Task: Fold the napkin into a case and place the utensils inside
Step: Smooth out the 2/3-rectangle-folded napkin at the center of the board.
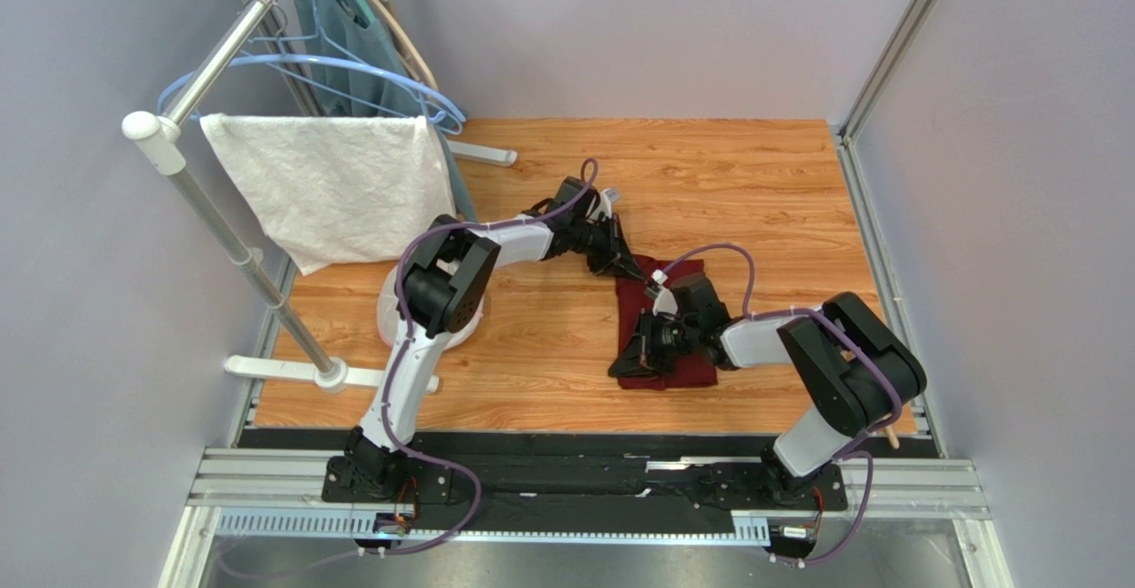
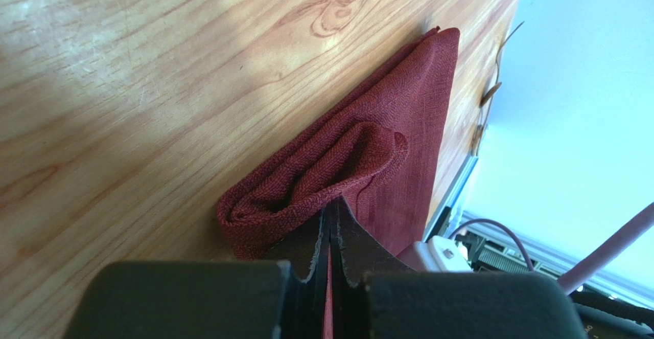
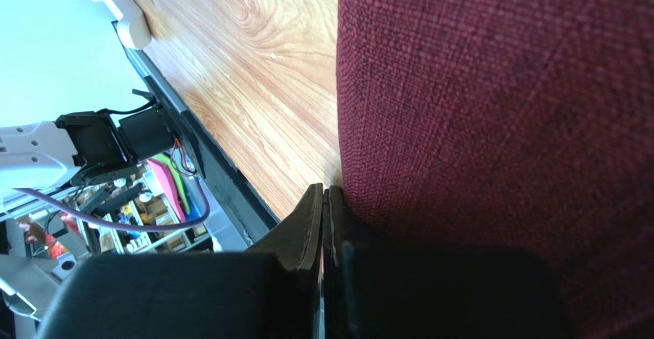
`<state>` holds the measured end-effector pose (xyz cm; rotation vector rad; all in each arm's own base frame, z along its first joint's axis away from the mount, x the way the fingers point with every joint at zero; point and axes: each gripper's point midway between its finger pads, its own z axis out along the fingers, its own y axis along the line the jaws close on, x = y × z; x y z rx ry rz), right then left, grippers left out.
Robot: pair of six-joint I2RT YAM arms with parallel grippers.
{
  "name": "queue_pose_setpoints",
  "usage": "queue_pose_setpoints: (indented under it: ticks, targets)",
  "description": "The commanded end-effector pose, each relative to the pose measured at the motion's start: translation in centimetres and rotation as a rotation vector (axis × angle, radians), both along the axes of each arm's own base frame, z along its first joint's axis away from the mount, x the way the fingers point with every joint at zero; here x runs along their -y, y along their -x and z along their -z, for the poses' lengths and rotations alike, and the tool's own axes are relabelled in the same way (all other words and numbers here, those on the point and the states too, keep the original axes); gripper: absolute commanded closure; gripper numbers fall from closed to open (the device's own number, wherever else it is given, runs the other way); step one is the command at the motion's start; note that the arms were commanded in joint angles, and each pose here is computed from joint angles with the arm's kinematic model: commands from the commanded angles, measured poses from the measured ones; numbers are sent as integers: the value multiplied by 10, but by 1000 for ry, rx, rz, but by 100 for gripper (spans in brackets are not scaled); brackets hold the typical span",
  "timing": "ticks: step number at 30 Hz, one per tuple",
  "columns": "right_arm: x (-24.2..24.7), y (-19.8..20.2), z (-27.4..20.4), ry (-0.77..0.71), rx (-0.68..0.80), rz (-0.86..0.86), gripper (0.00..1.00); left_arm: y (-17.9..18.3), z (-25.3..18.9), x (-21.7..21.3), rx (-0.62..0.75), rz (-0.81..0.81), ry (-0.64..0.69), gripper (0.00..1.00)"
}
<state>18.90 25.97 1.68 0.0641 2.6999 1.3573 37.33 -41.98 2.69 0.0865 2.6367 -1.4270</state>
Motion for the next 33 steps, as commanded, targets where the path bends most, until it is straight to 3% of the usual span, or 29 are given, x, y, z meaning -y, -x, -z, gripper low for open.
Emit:
queue_pose_setpoints:
  ticks: [1,8,14,22,30,33]
  targets:
    - [3,-14,-19,-14,77,12,100,-7,1,-4,21,-15,-49,100]
    - [14,-86,-68,-50,171,70,100,-8,2,-5,14,-18,-58,100]
    - [18,-125,-53,-58,145,84,100,-8,3,-5,6,-23,-66,100]
    - [24,-109,11,-78,-6,110,100,-8,3,-5,10,-21,-66,100]
    - [28,-97,-38,-99,90,107,100,-8,3,-5,12,-20,-64,100]
    - [27,-77,-34,-96,75,95,100,-9,2,-5,13,-23,-64,100]
